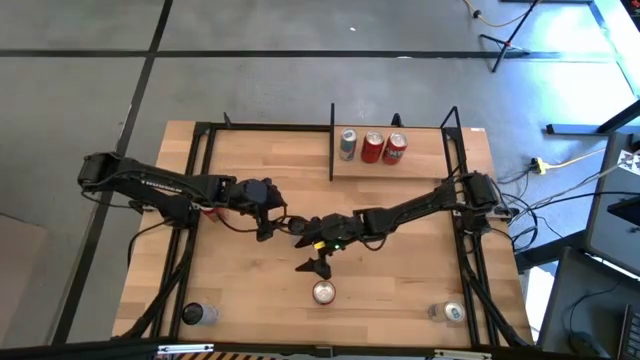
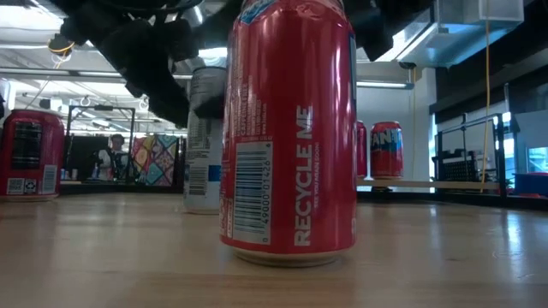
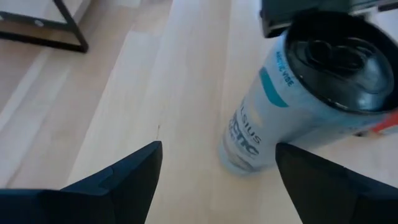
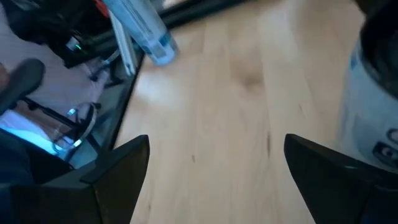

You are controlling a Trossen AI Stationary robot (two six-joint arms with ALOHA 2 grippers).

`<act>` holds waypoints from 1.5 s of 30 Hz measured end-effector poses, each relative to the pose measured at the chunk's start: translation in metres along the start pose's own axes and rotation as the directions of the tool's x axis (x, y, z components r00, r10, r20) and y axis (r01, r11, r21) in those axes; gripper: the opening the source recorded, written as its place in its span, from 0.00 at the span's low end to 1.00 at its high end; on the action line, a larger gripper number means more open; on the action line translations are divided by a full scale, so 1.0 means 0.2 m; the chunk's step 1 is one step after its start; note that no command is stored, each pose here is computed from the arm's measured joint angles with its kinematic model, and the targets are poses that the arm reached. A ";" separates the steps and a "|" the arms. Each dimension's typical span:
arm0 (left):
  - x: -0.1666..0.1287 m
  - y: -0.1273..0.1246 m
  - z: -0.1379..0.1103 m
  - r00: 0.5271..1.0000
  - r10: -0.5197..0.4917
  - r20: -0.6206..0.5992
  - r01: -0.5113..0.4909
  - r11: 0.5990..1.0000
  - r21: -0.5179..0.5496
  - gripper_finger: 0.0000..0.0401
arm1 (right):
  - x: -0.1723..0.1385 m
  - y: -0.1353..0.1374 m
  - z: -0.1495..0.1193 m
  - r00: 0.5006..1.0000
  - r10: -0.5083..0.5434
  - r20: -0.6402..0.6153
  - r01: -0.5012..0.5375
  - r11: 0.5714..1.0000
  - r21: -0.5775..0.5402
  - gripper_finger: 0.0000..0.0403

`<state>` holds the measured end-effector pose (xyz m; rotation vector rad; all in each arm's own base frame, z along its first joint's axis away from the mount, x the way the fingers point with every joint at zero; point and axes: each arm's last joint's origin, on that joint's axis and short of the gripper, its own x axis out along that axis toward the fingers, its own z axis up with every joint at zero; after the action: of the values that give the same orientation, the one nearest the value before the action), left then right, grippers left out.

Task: Place canned beverage on shelf
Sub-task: Put the top white-blue soda can on the shelf

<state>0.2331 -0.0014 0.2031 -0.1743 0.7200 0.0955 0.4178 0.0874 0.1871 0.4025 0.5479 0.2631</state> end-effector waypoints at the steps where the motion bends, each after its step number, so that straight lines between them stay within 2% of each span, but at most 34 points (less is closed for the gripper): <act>1: 0.00 0.00 0.00 1.000 -0.006 0.008 0.006 1.000 0.000 0.78 | 0.00 0.00 -0.01 1.000 -0.014 -0.014 0.014 1.000 0.002 0.89; 9: 0.00 -0.05 0.02 0.984 -0.175 0.029 0.174 0.984 0.041 0.78 | -0.02 -0.07 -0.02 0.994 -0.076 -0.081 0.078 0.997 0.023 0.89; 16: -0.01 -0.08 0.01 0.970 -0.242 0.018 0.242 0.970 0.039 0.78 | -0.08 -0.13 -0.01 0.978 -0.114 -0.175 0.120 0.992 0.025 0.89; 22: -0.02 -0.10 0.01 0.936 -0.351 -0.003 0.351 0.936 0.019 0.78 | -0.15 -0.13 0.02 0.963 -0.185 -0.195 0.189 0.982 0.000 0.89; 26: -0.02 -0.08 -0.01 0.952 -0.303 -0.049 0.304 0.953 0.009 0.78 | -0.16 -0.12 0.02 0.961 -0.189 -0.200 0.194 0.981 0.005 0.89; 30: -0.01 -0.02 -0.06 0.991 -0.085 -0.107 0.086 0.996 0.011 0.78 | -0.15 -0.08 0.00 0.963 -0.183 -0.197 0.188 0.982 0.008 0.89; 32: 0.01 0.01 -0.05 0.997 -0.046 -0.066 0.048 0.998 0.043 0.78 | -0.14 -0.06 0.01 0.966 -0.192 -0.175 0.193 0.981 -0.014 0.89; 37: 0.07 0.03 -0.03 0.995 -0.098 0.018 0.096 0.992 0.079 0.78 | -0.12 -0.09 0.01 0.953 -0.273 -0.132 0.271 0.962 -0.030 0.89; 39: 0.08 0.02 -0.03 0.989 -0.146 0.026 0.144 0.986 0.082 0.78 | -0.12 -0.11 0.01 0.941 -0.317 -0.121 0.315 0.948 -0.032 0.89; 45: 0.08 -0.03 -0.02 0.953 -0.301 0.047 0.297 0.952 0.075 0.78 | -0.14 -0.15 0.00 0.922 -0.361 -0.143 0.360 0.932 -0.033 0.89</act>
<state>0.2444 -0.0077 0.1907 -0.2141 0.6311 -0.2127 0.3999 0.0511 0.1868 0.2704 0.7539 -0.0625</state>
